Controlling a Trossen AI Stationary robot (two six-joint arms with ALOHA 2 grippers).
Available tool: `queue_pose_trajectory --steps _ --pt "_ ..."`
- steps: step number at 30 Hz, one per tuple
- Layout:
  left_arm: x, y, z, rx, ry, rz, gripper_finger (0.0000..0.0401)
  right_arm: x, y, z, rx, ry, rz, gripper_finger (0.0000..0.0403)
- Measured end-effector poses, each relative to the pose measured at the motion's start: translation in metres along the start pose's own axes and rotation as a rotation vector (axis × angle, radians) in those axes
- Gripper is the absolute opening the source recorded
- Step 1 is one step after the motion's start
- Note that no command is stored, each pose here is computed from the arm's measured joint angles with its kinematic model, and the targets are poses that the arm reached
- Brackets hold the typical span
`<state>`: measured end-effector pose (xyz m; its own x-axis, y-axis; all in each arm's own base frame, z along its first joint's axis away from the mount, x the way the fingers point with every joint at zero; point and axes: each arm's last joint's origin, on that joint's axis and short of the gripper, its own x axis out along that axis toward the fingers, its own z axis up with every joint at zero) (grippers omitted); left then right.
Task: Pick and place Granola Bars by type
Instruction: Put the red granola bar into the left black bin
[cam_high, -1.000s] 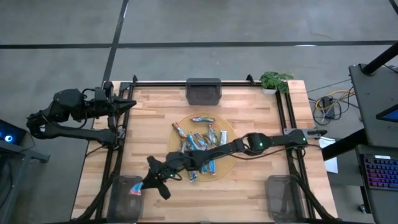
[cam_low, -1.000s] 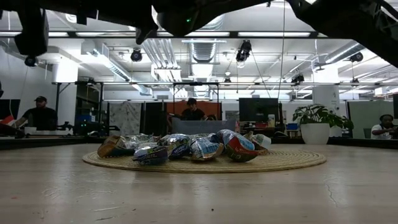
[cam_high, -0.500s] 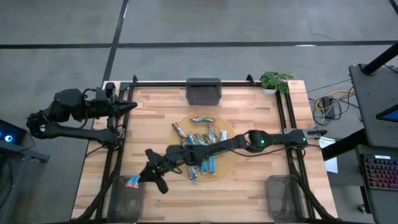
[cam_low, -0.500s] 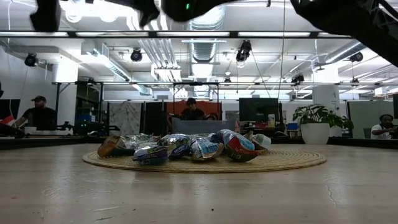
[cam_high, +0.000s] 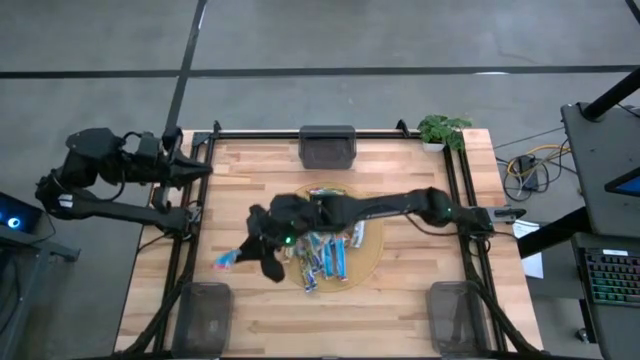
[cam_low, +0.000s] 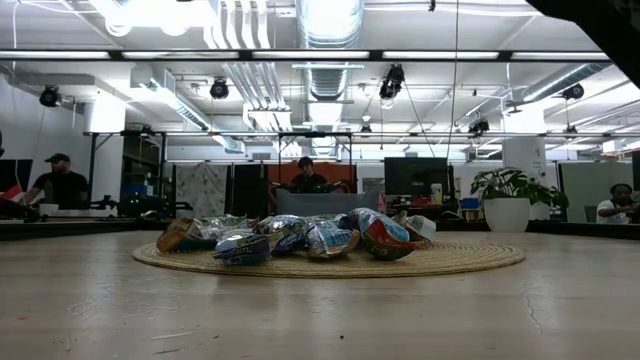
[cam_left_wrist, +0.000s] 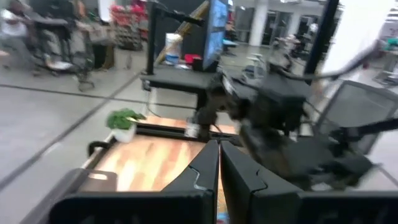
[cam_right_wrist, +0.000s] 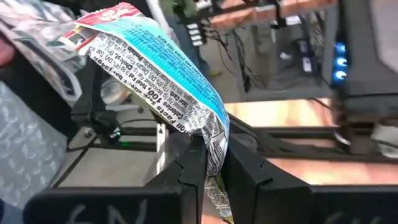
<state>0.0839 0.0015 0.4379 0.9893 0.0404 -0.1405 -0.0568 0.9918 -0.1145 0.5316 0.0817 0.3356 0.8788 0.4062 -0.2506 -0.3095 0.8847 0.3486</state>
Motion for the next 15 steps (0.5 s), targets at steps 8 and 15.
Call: queue_pose_trajectory --steps 8,15 --pt "0.014 -0.003 0.022 -0.008 0.075 0.010 0.0046 -0.046 -0.020 0.036 -0.004 -0.012 -0.079 0.0038" --pt "0.021 -0.005 0.038 0.022 0.111 0.040 0.0150 -0.072 -0.041 0.045 0.014 0.044 -0.153 0.0038"
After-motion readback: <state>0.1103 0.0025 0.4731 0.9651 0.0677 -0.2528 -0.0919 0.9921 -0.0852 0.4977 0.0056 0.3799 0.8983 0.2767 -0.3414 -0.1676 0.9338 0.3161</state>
